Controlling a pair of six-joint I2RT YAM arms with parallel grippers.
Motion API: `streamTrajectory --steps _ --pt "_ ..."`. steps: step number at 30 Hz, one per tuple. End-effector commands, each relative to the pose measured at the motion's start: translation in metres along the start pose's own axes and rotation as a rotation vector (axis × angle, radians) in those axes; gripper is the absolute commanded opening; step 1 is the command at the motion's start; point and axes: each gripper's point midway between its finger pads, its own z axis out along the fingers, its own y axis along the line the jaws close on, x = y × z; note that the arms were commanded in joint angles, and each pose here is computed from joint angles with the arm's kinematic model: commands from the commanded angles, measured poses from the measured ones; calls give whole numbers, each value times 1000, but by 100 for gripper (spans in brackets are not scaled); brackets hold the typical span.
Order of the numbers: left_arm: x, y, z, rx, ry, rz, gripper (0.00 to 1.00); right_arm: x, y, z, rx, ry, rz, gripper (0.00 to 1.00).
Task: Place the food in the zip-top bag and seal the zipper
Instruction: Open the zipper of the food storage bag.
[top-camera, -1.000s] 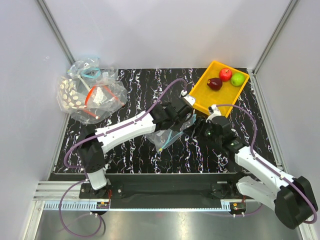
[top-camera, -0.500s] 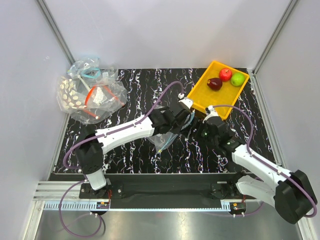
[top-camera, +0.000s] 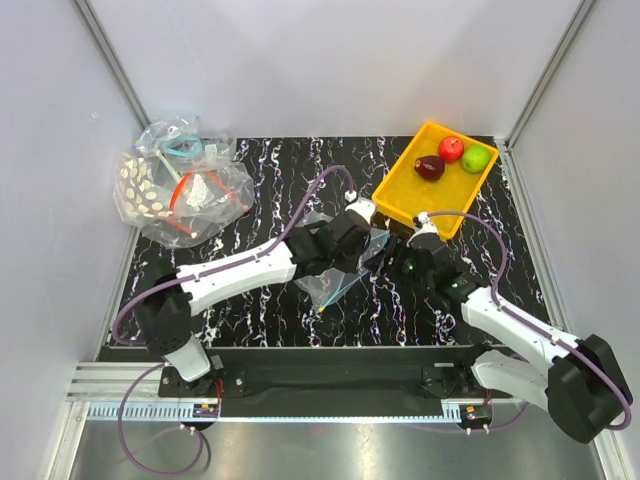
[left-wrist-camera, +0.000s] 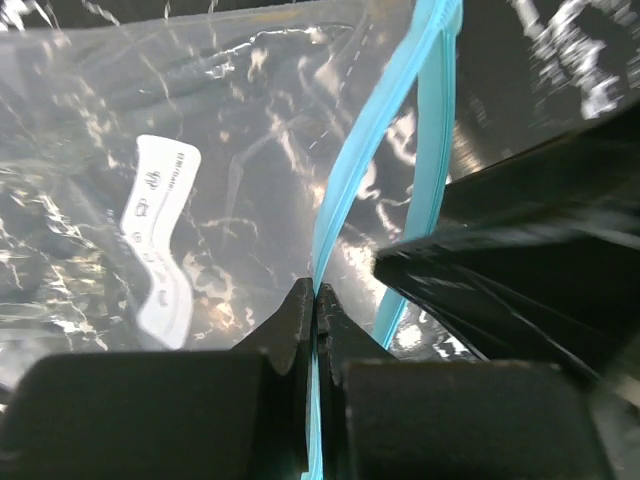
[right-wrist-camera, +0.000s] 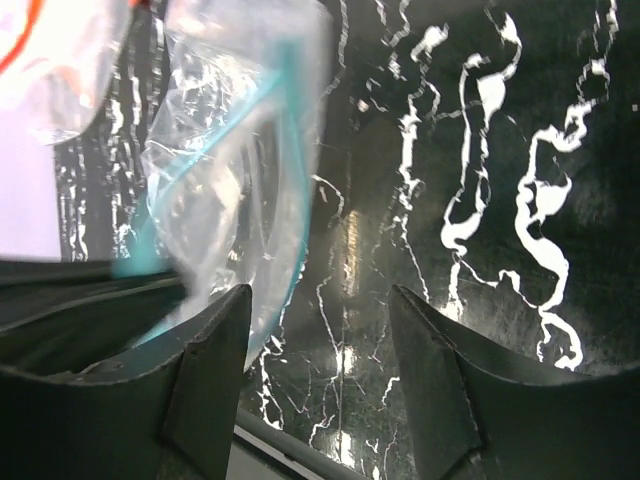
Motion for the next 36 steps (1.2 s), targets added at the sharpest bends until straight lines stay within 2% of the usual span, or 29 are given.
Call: streamTrajectory --steps 1,11,15,17,20,21,23,24,30,31,32,35,36 --pt "-41 -12 -26 66 -135 -54 0 -2 2 9 12 -17 24 64" --pt "-71 -3 -28 45 -190 -74 0 22 16 19 -27 1 22 57" --pt "-97 -5 -35 64 -220 -82 0 30 7 17 10 2 9 43" --pt "-101 -4 -37 56 -211 -51 0 33 -7 18 61 -1 6 29" --pt "-111 5 -49 -1 -197 17 0 36 -18 17 98 -4 4 22" --pt "-104 12 -49 -34 -158 46 0 37 -21 17 108 -6 3 20" --pt "-114 21 -61 -85 -167 95 0 35 -27 17 138 -16 -2 18" --pt "-106 28 -62 -120 -126 133 0 35 -29 18 145 -20 -6 17" --pt "-106 63 -78 -292 -99 230 2 39 -47 21 230 -4 -37 15" --pt "-107 65 -79 -299 -98 233 5 39 -46 21 225 -7 -40 15" --pt "-105 64 -79 -291 -91 236 12 38 -45 22 221 -9 -40 15" --pt "-95 47 -75 -186 -71 224 37 32 -36 22 202 -20 -51 15" --pt "-89 44 -72 -160 -71 210 48 29 -34 22 197 -26 -55 15"
